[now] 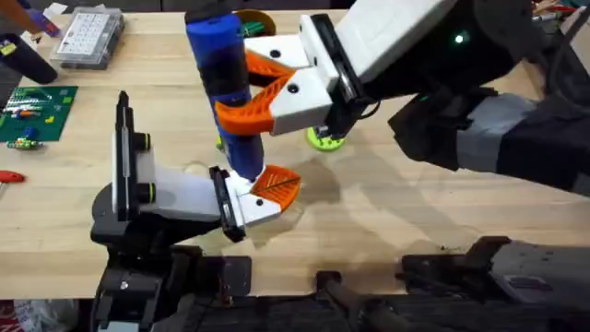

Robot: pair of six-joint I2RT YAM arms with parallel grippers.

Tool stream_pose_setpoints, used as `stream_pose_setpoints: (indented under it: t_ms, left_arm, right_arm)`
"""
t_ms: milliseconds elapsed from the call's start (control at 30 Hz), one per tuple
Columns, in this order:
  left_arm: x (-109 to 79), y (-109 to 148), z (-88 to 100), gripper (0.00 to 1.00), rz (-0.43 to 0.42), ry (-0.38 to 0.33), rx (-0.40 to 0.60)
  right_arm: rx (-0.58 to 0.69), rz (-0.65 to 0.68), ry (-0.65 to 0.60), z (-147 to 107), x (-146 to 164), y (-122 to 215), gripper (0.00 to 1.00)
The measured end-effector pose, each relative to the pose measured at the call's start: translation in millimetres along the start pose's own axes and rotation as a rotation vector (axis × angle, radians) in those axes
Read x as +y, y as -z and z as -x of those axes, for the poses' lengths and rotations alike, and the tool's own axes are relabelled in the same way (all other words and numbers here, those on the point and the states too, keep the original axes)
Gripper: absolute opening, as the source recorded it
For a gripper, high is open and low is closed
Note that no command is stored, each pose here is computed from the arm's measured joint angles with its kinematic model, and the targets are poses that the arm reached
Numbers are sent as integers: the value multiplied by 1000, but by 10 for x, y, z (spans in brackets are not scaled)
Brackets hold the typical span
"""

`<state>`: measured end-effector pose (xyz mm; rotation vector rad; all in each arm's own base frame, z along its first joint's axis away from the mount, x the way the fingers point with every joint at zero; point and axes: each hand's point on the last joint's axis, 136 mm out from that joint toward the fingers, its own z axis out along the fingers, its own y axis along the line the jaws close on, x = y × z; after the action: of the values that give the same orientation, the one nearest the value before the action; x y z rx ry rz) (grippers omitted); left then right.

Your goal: Pick up the gripper from the table and insert it into the empty holder that is missing its gripper. Then pick up a screw, insert it into the mounting hole, and use the screwdriver to tighten it. Finally, clean up the table by picking up the vegetable and placing it into the bucket.

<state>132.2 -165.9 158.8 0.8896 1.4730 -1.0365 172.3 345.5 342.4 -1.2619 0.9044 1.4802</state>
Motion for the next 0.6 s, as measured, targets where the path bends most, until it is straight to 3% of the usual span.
stream_pose_setpoints:
  t_ms: [600]
  left_arm:
    - [0,0,0,4,0,0,0]
  right_arm:
    - [5,15,32,-9,27,-2,22]
